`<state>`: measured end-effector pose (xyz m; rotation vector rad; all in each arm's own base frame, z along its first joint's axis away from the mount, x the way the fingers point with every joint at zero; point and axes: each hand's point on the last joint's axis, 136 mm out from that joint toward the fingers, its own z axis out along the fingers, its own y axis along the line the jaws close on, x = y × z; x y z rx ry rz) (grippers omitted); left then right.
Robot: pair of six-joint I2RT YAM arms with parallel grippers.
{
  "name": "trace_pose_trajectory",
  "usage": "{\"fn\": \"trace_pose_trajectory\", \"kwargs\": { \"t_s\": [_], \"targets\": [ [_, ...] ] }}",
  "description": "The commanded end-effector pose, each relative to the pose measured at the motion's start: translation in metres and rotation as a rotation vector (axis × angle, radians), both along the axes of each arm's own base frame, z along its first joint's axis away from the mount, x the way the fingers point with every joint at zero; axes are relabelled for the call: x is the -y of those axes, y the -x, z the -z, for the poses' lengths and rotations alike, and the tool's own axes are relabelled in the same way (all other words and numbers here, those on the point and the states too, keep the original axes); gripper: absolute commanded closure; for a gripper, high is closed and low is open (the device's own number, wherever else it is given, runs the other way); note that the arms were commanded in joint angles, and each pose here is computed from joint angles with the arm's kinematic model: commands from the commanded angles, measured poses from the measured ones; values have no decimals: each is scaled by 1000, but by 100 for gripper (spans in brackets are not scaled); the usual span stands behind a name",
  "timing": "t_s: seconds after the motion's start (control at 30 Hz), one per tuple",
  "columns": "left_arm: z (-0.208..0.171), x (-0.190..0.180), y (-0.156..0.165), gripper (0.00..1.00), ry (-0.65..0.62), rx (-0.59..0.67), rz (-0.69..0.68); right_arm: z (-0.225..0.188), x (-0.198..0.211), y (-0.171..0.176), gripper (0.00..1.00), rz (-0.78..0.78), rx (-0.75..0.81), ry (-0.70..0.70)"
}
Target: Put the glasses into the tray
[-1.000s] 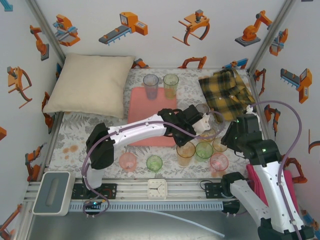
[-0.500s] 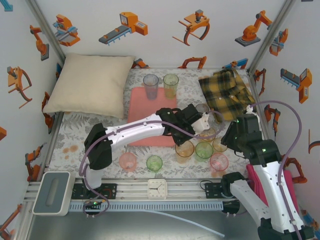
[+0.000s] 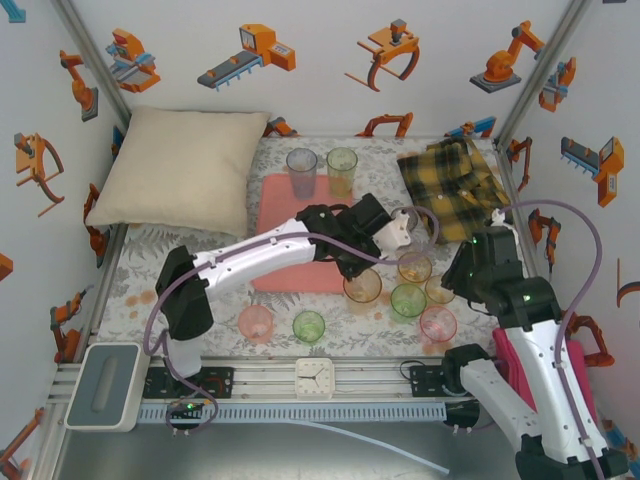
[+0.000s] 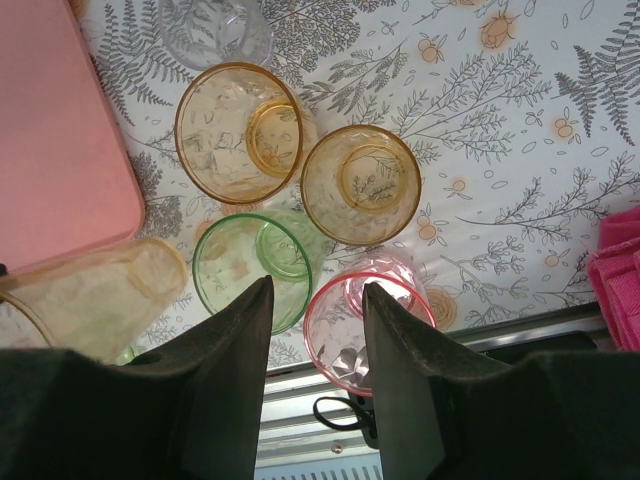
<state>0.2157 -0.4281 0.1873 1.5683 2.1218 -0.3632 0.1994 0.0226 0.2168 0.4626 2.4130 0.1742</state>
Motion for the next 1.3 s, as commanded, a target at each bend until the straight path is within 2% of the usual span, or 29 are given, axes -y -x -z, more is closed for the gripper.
{"fn": "trace_pose_trajectory", "kwargs": {
  "t_s": [0.0, 0.23, 0.4, 0.8, 1.1, 1.27],
  "targets": [
    [-49, -14, -22, 95, 93, 46, -41, -5, -2, -7, 59, 5, 24, -16],
    [-77, -52, -75, 95, 148, 81, -166, -7, -4, -14, 59, 4, 26, -21],
    [-89, -92, -121, 95, 172, 112, -286, -5, -5, -18, 59, 6, 18, -17],
    [-94, -185, -220, 95, 189, 178, -562, 4, -9, -28, 59, 0, 3, -21],
    [-80, -212, -275, 95, 165, 217, -676, 10, -10, -33, 59, -5, -10, -14],
    [-71, -221, -294, 95, 170, 207, -719, 12, -10, -34, 58, -4, -14, -10]
  ]
}}
